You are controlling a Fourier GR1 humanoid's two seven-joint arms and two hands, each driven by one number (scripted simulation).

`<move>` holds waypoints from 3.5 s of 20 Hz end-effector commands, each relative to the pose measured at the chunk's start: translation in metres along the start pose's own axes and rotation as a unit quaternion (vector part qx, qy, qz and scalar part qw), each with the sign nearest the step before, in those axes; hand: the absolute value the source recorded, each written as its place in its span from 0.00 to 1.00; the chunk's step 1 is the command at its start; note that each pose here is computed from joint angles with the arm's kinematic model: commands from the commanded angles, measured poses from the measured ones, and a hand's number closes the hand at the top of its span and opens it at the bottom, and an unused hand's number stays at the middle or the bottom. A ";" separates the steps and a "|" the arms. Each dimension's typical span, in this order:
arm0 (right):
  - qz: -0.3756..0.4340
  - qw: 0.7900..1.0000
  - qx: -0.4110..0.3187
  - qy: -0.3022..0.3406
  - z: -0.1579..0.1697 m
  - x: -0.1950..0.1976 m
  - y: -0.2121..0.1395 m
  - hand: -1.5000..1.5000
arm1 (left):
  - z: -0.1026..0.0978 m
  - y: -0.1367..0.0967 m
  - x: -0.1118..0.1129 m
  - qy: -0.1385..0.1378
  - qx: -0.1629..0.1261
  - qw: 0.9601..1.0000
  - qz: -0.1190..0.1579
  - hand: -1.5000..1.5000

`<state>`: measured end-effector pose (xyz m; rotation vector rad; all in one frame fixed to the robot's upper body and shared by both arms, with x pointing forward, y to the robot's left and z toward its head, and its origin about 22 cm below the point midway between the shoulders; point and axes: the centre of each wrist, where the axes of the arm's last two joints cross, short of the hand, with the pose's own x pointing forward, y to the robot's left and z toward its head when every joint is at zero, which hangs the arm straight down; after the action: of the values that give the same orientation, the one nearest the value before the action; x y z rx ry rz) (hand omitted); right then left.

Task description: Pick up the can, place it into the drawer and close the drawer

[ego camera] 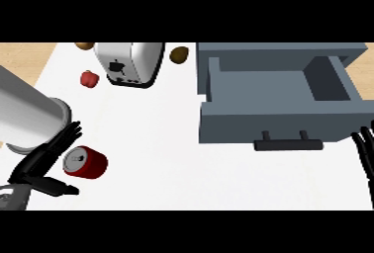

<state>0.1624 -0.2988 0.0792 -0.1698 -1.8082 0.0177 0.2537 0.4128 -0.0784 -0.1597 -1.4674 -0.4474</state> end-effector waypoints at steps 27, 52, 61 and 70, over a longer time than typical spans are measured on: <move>0.000 1.000 0.001 -0.001 0.021 0.011 -0.001 0.00 | -0.045 -0.039 -0.008 -0.059 -0.084 0.994 0.047 1.00; -0.018 1.000 -0.025 -0.002 0.017 0.028 -0.004 0.00 | -0.106 -0.079 0.084 -0.099 0.223 0.963 0.112 1.00; -0.001 1.000 -0.023 -0.008 0.022 0.026 -0.005 0.00 | -0.134 -0.144 0.154 -0.138 0.201 0.968 0.065 1.00; -0.011 0.999 -0.030 -0.020 0.017 0.022 -0.003 0.00 | -0.163 -0.182 0.263 -0.139 0.153 0.977 0.058 1.00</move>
<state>0.1408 -0.2990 0.0968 -0.1865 -1.8354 -0.0436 0.3413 0.1590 0.0925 -0.0522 -1.7614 -0.0671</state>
